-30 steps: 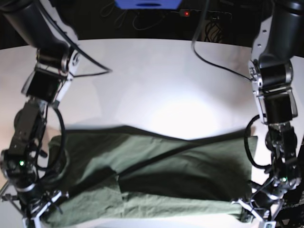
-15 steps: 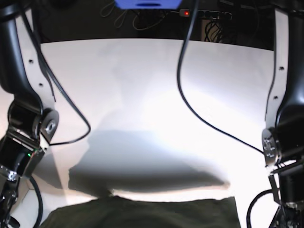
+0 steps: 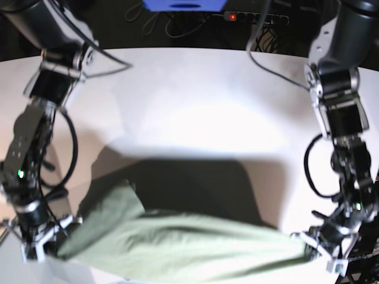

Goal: Layout the t-shirt on the table in an organized manner, then fold the t-shirt properly
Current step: 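Lift the shirt with both grippers and lay it down flat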

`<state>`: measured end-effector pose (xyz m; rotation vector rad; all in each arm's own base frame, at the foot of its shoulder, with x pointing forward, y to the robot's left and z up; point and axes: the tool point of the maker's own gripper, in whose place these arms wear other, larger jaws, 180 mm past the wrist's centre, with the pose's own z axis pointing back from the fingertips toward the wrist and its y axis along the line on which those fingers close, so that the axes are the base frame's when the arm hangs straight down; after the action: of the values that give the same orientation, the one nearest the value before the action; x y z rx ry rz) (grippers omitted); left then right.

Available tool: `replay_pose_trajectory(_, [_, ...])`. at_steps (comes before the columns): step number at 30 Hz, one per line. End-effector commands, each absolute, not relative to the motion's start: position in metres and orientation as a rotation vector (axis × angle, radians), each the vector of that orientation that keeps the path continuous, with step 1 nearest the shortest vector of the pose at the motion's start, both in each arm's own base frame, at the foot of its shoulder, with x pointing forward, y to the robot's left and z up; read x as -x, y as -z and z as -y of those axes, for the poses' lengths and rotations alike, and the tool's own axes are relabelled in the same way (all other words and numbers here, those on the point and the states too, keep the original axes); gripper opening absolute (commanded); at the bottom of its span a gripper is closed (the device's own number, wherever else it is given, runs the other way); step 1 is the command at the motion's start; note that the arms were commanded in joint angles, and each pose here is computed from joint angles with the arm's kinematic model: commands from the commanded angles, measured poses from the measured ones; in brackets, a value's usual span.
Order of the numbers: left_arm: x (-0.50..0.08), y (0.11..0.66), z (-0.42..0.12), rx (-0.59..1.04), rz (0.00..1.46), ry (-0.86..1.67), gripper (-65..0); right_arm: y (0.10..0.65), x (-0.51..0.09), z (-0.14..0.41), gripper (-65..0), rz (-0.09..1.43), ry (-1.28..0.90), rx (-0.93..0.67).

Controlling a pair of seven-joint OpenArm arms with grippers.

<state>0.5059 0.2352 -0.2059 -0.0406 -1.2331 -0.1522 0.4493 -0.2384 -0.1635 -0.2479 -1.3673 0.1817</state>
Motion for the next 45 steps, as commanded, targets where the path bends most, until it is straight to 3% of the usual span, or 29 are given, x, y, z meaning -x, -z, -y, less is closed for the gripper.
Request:
replay_pose_trajectory(1, [-0.504,0.177,-0.251,0.014,1.329,0.129,-64.9,0.151,-0.443,0.241,-65.0,1.424,-0.162,0.254])
replay_pose_trajectory(11, [-0.394,0.335,-0.288,-0.012,1.002,0.023,-64.9,0.299,-0.342,0.213,-65.0,1.133,-0.059,0.034])
replay_pose_trajectory(21, [-0.347,0.398,-0.294,0.000,0.831,-0.009,-64.2,0.332,-0.308,0.207,-65.0,1.041,-0.040,-0.029])
replay_pose_trajectory(23, [-0.342,0.407,-0.295,0.005,0.803,-0.019,-59.8,0.331,-0.308,0.209,-58.9,1.042,-0.045,-0.020])
replay_pose_trajectory(28, [-0.325,0.414,-0.306,-0.021,0.740,-0.006,-33.4,0.328,-0.298,0.213,-37.6,1.039,-0.067,0.004])
replay_pose_trajectory(31, [-0.325,0.405,-0.315,-0.036,0.766,-0.027,-19.9,0.314,-0.293,0.217,-31.3,1.070,-0.075,0.031])
replay_pose_trajectory(33, [-0.327,0.384,-0.335,-0.072,0.823,-0.079,-14.6,0.302,-0.288,0.225,-31.0,1.097,-0.040,0.060])
replay_pose_trajectory(40, [-0.333,0.335,-0.362,-0.124,0.981,-0.190,-13.7,0.305,-0.266,0.246,-30.6,1.078,0.049,0.106])
replay_pose_trajectory(45, [-0.364,0.345,-0.329,-0.049,0.961,-0.123,-13.7,0.329,-0.248,0.203,-31.0,1.019,0.024,-0.033])
